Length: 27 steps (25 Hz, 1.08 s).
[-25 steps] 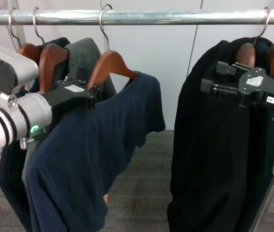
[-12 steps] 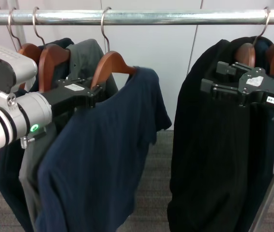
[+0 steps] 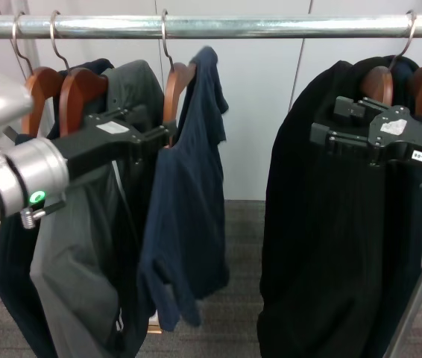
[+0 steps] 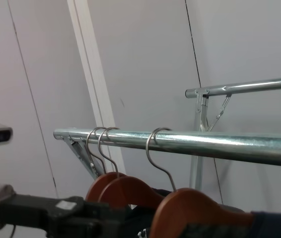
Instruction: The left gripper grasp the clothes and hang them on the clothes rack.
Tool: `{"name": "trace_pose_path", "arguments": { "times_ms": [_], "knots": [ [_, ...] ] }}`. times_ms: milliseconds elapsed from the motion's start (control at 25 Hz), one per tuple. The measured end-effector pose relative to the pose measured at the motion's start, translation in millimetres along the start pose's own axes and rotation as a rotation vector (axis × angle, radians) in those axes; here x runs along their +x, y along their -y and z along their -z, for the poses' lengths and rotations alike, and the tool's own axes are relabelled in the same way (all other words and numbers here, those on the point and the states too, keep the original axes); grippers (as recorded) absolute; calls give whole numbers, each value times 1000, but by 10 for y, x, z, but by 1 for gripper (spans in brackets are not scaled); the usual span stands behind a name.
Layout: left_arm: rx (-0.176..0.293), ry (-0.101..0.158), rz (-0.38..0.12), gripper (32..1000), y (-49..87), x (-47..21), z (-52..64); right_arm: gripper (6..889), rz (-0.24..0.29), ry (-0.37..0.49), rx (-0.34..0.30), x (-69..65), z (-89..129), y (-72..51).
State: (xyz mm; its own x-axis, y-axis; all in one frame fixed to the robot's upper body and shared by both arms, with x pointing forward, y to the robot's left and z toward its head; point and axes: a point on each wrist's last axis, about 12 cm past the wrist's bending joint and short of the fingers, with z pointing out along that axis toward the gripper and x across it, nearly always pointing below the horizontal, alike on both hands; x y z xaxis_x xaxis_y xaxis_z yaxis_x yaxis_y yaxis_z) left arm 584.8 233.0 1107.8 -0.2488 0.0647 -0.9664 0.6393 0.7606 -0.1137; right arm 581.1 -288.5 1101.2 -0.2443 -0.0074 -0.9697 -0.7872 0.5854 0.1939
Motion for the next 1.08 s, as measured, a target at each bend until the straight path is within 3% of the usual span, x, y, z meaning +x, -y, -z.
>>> {"name": "trace_pose_path", "arguments": {
  "times_ms": [40, 120, 280, 360, 440, 560, 800, 920, 1080],
  "knots": [
    [15, 24, 3, 644, 0, -15, 54, 848, 0, 0, 0, 0, 0, 0],
    [36, 65, 4, 646, -6, -30, 154, 848, -1, 0, 0, 2, 2, -1],
    [140, 162, -16, 650, 19, -79, 388, 848, -3, 0, -2, 6, 7, -5],
    [203, 195, -25, 650, 37, -98, 497, 848, -3, 1, -3, 5, 7, -6],
    [252, 209, -32, 650, 57, -93, 582, 848, -3, 1, -3, 4, 9, -5],
    [308, 198, -43, 650, 98, -46, 678, 848, -4, 0, -3, 2, 15, -2],
    [335, 121, -45, 651, 152, 137, 730, 848, -5, 1, -4, 3, 13, -4],
    [329, 110, -24, 651, 139, 195, 737, 848, -6, -3, -5, 8, 10, -6],
    [330, 109, -20, 651, 138, 204, 737, 848, -7, -9, -5, 16, 8, -7]
  ]
}}
